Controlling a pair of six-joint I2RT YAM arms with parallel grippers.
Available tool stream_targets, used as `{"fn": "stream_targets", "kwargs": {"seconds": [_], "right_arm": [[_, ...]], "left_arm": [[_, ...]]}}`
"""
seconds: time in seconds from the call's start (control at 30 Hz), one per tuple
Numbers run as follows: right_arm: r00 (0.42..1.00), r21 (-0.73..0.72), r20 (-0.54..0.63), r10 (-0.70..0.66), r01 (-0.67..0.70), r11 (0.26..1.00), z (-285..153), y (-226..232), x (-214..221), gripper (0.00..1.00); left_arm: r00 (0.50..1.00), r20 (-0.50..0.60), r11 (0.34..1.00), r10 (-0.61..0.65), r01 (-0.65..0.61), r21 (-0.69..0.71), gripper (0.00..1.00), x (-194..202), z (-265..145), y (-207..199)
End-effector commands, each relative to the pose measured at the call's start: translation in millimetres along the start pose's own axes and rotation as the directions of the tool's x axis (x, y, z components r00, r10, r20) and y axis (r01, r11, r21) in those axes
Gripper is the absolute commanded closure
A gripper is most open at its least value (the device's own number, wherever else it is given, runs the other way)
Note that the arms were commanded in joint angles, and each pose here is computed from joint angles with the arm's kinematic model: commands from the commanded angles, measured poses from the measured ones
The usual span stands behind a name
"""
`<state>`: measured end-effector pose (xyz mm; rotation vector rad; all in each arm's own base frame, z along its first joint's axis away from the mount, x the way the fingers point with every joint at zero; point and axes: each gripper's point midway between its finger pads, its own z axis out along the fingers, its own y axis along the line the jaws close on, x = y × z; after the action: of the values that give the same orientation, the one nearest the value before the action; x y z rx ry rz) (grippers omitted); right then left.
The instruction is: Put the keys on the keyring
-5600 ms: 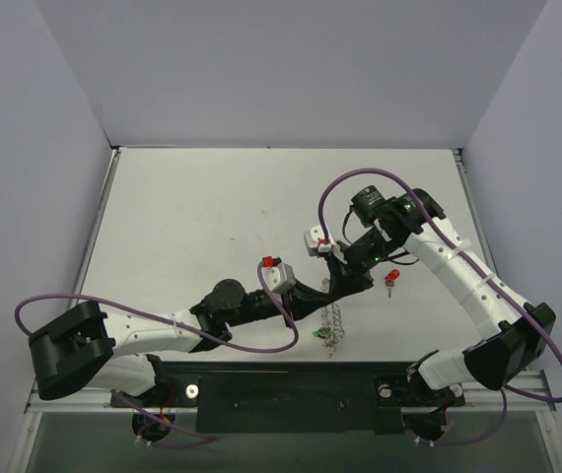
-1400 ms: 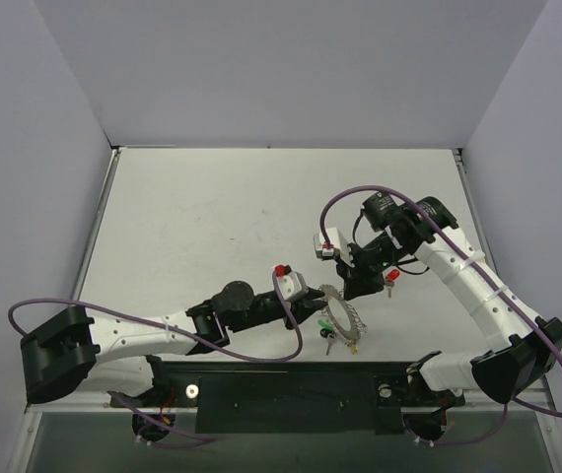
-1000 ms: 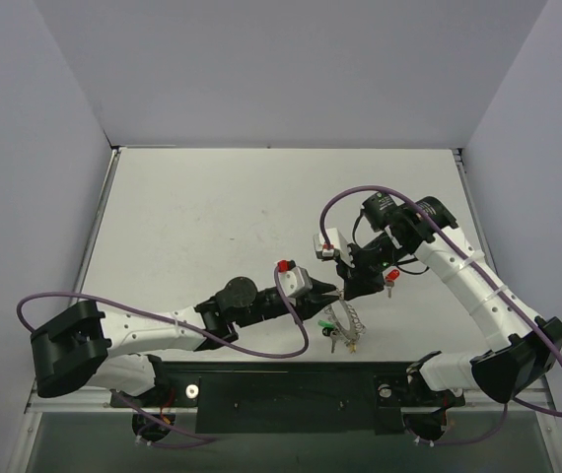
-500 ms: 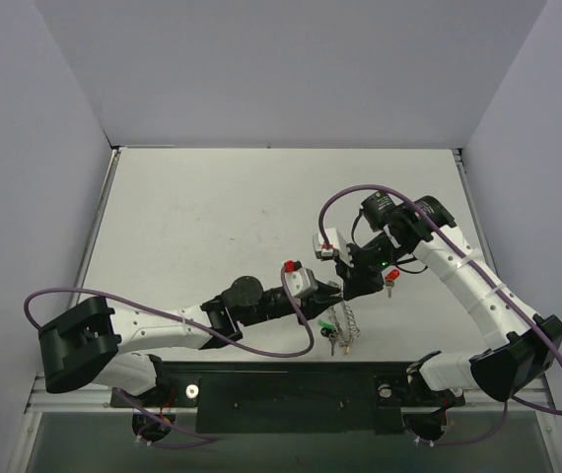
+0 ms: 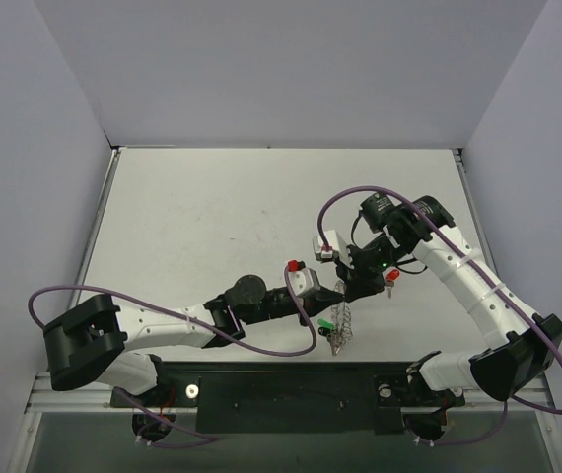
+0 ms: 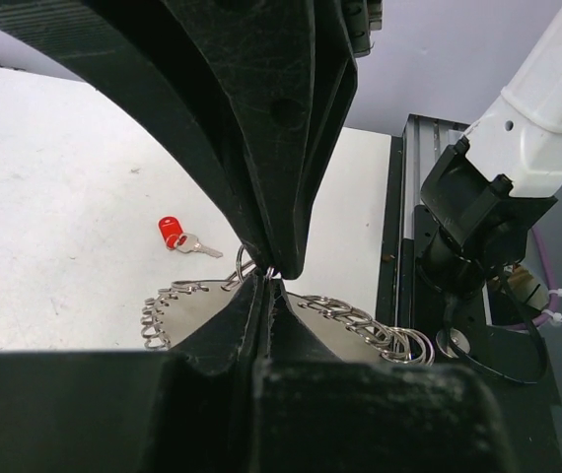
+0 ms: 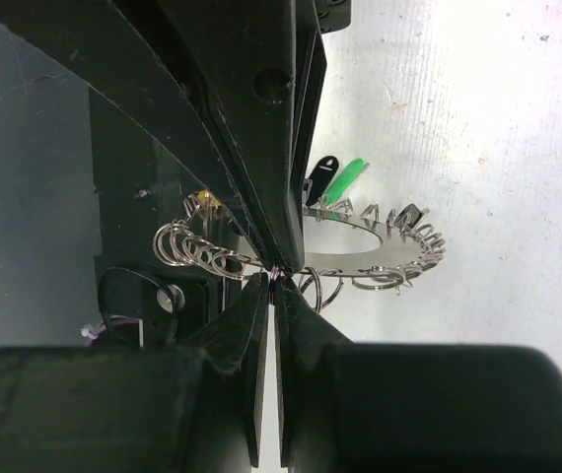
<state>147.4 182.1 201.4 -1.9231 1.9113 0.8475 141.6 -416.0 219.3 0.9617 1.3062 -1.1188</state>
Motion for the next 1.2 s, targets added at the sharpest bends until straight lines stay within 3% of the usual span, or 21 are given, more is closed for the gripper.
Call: {"fn": "stream_targets", "kwargs": {"seconds": [0.0,0.17,0.33,0.47,0.63,0.77,0.97,1.17], "right_arm": [[0.999,-0.062,0.054,-0.002,0.006,0.998,1,12,-13,1.0],[0.997,-0.074,0.072,-0.003,0.008,0.997,4,15,-13,0.95],[0.995,-0.055,0.089,-0.034,0.039,0.998,0,16,-16,0.71],[0.996,-0.023,0.083,-0.021,0.023,0.999,-9,12,-18,0.62],[0.989,-0.039,0.15,0.006,-0.001,0.999,-26,16,-17,0.58],[0.983,-0.089,0.182,-0.016,0.032,0.996,-30,28,-3,0.48],[0.985,-0.104,0.174,-0.009,0.028,0.994,-30,33,11,0.46],[0.965,-0.084,0.256,0.048,-0.027,0.996,-38,30,11,0.43]], "left_arm": [[0.991,0.135,0.999,-0.005,0.0,0.035,1.0,-40,8,-7],[0.973,0.221,0.997,-0.069,0.072,-0.008,1.0,-46,-8,-1],[0.958,0.267,0.992,-0.105,0.122,-0.045,1.0,-45,-23,4],[0.954,0.282,0.989,-0.106,0.13,-0.069,1.0,-47,-31,7],[0.945,0.314,0.986,-0.088,0.127,-0.105,1.0,-53,-38,14],[0.94,0.333,0.988,-0.069,0.11,-0.107,1.0,-59,-41,14],[0.928,0.367,0.985,-0.058,0.114,-0.133,1.0,-68,-42,21],[0.92,0.389,0.98,-0.052,0.121,-0.157,1.0,-79,-41,27]]}}
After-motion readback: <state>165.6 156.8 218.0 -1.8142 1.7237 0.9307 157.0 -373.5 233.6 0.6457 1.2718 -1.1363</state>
